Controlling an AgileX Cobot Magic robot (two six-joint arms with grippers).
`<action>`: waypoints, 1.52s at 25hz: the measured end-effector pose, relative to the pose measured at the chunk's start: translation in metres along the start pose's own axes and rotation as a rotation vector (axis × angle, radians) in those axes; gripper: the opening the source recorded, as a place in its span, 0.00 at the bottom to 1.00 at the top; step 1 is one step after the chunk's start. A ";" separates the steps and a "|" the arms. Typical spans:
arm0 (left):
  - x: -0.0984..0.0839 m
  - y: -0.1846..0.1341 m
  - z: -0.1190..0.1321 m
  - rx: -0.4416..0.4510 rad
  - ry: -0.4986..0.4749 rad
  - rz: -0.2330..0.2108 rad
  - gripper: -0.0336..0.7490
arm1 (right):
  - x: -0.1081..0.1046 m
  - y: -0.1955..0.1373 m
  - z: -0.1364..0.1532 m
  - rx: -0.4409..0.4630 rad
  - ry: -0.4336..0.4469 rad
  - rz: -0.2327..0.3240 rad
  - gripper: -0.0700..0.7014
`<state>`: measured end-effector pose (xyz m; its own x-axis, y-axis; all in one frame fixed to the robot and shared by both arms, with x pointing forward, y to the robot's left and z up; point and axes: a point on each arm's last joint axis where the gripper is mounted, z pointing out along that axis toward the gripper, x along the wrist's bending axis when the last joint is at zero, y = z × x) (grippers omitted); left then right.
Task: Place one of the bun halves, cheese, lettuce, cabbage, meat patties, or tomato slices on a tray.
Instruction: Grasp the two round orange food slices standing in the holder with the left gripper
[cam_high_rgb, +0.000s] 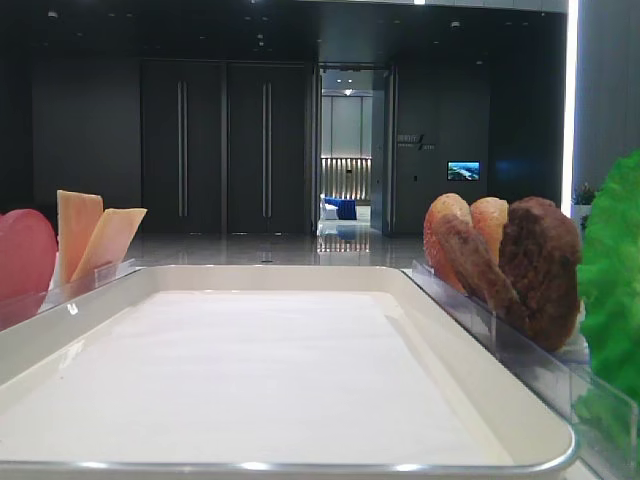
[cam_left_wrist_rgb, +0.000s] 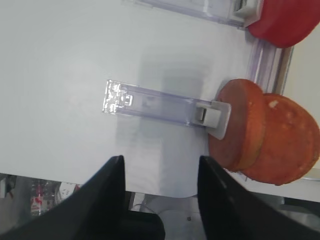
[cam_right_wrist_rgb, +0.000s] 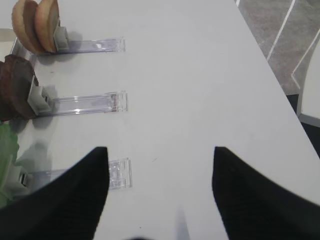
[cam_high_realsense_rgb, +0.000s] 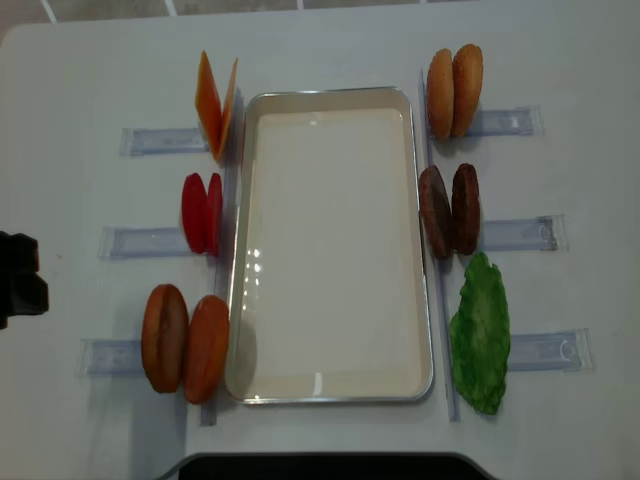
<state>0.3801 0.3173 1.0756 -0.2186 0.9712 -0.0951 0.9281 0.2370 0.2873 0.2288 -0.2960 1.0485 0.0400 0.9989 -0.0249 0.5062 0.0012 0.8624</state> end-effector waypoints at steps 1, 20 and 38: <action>-0.003 0.002 0.003 0.017 0.008 0.016 0.51 | 0.000 0.000 0.000 0.000 0.000 0.000 0.65; -0.144 -0.008 0.031 0.050 -0.019 0.108 0.51 | 0.000 0.000 0.000 0.000 0.000 0.000 0.65; -0.182 -0.014 0.074 0.126 0.023 0.071 0.66 | 0.000 0.000 0.000 0.000 0.000 0.000 0.65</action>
<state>0.4295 0.1350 1.0187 -0.1563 0.9861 -0.0560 0.9717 0.1636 0.1701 0.2288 -0.2960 1.0485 0.0400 0.9989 -0.0249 0.5062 0.0012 0.8624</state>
